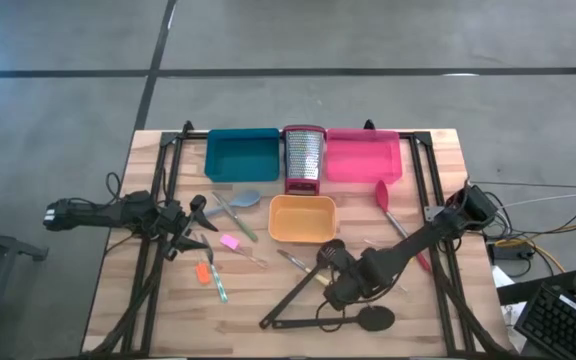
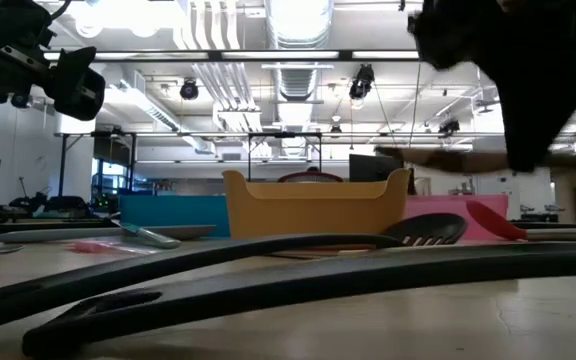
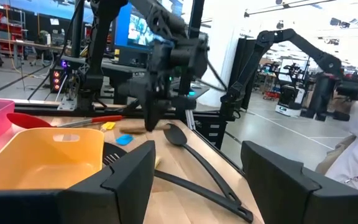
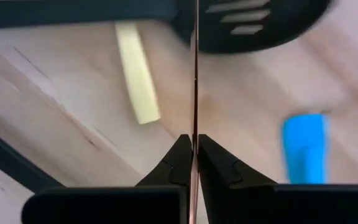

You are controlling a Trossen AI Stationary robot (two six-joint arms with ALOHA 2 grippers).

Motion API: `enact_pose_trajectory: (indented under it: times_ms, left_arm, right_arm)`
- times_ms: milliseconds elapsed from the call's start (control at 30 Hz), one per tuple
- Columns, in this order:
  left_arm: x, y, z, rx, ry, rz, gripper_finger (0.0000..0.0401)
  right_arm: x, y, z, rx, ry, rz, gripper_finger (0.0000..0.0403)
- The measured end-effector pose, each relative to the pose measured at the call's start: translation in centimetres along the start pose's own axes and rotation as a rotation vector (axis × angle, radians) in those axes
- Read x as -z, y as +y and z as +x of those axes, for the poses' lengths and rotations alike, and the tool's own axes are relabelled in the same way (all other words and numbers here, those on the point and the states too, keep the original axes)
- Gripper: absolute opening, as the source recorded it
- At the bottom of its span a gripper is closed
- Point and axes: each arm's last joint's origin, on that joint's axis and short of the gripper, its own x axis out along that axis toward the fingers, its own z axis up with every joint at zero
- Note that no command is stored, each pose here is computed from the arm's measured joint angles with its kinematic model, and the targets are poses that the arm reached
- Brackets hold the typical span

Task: Pick & Place Kitchen Items
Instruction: Put the bronze table knife into the blue bin

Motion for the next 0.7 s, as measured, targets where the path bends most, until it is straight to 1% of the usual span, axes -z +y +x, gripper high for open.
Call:
enact_pose_trajectory:
  times_ms: [167,233,333,500,600,700]
  left_arm:
    - [0.0,0.0,0.0,0.0,0.001,0.0,0.0243]
    - [0.0,0.0,0.0,0.0,0.003,-0.034,0.0243]
    - [0.1,0.0,0.0,-0.001,0.006,-0.081,0.0243]
    - [0.1,0.0,0.0,-0.002,0.006,-0.087,0.0243]
    - [0.1,0.0,0.0,-0.001,0.006,-0.087,0.0243]
    - [0.1,0.0,0.0,-0.001,0.006,-0.088,0.0243]
  right_arm:
    - [-0.7,0.2,-2.2,0.034,-0.094,-0.064,0.0008]
    - [-1.0,0.5,-2.8,0.033,-0.14,-0.101,0.0008]
    - [-1.3,0.7,-3.4,0.035,-0.197,-0.152,0.0008]
    - [-1.6,0.8,-3.9,0.046,-0.261,-0.204,0.0008]
    - [-1.7,0.9,-4.2,0.071,-0.356,-0.246,0.0008]
    - [-1.8,0.9,-4.5,0.126,-0.504,-0.298,0.0008]
